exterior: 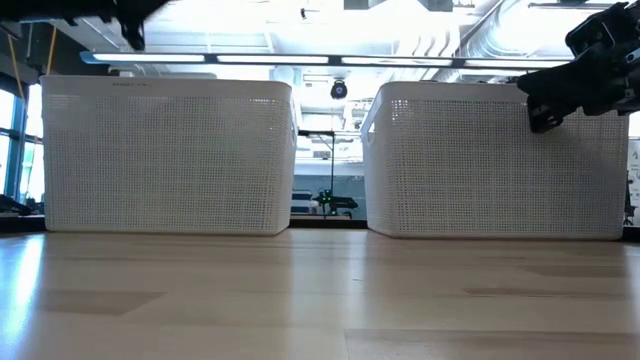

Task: Sort clothes
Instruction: Return to Home Position

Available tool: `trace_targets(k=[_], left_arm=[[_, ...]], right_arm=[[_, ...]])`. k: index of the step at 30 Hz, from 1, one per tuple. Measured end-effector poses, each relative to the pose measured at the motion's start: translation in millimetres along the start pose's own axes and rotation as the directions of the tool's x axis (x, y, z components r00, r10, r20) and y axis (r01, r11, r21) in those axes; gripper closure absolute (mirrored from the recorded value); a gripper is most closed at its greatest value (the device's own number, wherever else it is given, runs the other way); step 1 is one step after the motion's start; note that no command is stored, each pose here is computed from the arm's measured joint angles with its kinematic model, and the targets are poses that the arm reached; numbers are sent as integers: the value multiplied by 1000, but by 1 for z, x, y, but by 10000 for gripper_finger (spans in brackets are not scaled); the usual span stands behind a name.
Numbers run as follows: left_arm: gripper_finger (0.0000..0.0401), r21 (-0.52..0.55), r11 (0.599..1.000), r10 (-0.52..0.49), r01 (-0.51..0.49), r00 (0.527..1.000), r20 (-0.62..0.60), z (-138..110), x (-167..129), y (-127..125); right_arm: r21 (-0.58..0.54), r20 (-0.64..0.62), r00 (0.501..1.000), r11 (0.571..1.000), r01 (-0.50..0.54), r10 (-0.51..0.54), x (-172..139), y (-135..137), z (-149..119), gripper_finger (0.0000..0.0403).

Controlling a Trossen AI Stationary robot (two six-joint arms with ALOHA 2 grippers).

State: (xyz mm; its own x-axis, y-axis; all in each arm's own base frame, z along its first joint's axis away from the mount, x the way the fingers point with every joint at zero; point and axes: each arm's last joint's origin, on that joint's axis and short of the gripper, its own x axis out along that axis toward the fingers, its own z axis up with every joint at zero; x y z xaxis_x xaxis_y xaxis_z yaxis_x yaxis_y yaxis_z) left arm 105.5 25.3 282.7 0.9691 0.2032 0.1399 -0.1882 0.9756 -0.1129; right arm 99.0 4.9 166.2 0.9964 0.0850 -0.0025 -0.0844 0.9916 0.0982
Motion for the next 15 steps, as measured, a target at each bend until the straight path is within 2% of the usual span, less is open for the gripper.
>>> trace_targets(k=[2, 5, 9, 12, 15], left_arm=[[327, -52, 993, -103, 107, 992, 73, 1, -4, -5], [327, -73, 977, -197, 201, 978, 64, -9, -5, -13], [327, -84, 973, -213, 217, 976, 52, -22, -5, -21], [327, -9, 969, -248, 248, 969, 2, -33, -7, -26], [327, 5, 961, -277, 278, 959, -66, -42, -10, -26]], right_arm=[[0, 0, 1000, 1000, -3, 3, 0, 0, 0, 403], [-1, 0, 1000, 1000, -4, 4, 0, 0, 0, 402], [9, 0, 1000, 1000, -5, 5, 0, 0, 0, 402], [13, 0, 1000, 1000, -6, 6, 0, 0, 0, 402], [13, 0, 1000, 1000, -6, 6, 0, 0, 0, 402]])
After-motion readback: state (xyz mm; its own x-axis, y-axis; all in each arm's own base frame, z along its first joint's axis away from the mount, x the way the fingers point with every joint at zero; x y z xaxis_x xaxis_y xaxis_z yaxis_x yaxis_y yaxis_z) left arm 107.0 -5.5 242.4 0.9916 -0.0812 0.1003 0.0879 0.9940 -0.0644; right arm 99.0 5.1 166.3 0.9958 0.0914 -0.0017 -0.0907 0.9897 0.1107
